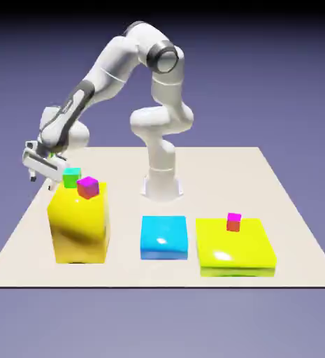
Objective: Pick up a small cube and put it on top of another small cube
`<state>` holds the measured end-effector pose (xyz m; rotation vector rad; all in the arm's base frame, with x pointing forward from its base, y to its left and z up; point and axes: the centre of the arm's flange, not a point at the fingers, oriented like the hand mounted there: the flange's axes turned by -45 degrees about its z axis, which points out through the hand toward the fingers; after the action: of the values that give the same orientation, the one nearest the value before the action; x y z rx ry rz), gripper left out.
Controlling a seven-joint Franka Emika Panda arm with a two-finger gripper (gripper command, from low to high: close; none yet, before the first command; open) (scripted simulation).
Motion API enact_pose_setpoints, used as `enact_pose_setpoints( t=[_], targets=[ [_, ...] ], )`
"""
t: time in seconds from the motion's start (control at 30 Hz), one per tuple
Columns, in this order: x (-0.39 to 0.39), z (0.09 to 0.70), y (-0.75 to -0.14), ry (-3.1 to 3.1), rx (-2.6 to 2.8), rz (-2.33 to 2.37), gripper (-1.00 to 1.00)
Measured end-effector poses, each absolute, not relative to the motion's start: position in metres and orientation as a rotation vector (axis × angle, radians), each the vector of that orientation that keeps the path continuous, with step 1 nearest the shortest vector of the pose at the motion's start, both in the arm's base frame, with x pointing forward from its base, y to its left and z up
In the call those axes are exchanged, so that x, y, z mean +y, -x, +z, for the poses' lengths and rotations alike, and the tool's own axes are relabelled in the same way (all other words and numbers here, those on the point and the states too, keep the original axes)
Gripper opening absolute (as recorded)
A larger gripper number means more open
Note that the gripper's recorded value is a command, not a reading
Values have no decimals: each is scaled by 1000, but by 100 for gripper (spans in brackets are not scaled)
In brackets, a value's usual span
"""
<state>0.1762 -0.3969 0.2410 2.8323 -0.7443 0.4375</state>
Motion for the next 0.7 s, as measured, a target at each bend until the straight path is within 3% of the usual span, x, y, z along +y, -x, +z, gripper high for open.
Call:
enact_pose_setpoints(
  t=[0.7],
  targets=[
    [-283, 176, -161, -2833, -648, 815, 0]
  ],
)
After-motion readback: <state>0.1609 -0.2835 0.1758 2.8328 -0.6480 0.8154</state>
